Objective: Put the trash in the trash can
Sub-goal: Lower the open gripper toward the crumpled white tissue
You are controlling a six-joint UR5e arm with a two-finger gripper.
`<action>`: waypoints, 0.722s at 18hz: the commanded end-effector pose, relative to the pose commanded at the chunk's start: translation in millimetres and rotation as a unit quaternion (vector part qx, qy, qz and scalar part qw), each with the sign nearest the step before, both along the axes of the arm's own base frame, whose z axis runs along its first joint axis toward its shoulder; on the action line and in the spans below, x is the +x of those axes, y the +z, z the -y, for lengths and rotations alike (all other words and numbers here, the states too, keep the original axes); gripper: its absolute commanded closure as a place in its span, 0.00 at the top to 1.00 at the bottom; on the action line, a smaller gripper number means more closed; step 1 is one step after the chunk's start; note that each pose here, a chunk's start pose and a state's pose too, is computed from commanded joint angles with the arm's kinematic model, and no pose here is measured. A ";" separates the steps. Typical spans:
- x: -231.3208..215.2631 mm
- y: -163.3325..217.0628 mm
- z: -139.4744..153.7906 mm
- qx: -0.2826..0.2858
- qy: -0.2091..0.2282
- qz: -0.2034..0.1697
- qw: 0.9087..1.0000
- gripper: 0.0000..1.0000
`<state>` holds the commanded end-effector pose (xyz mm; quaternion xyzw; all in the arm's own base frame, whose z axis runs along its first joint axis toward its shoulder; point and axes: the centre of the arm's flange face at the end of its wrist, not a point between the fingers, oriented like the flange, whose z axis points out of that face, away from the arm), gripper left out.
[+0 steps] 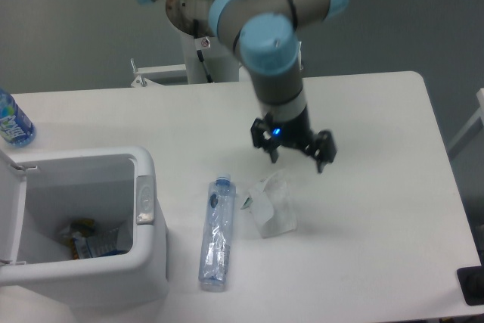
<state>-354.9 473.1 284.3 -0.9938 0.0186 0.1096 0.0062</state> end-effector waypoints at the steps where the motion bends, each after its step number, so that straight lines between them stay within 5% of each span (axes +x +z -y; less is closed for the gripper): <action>1: 2.9 -4.2 1.0 -0.003 -0.004 0.004 1.000 1.00; 7: 13.0 -25.8 11.4 -0.021 -0.009 0.022 0.999 1.00; 13: 18.7 -63.0 17.9 -0.060 -0.071 0.048 0.995 1.00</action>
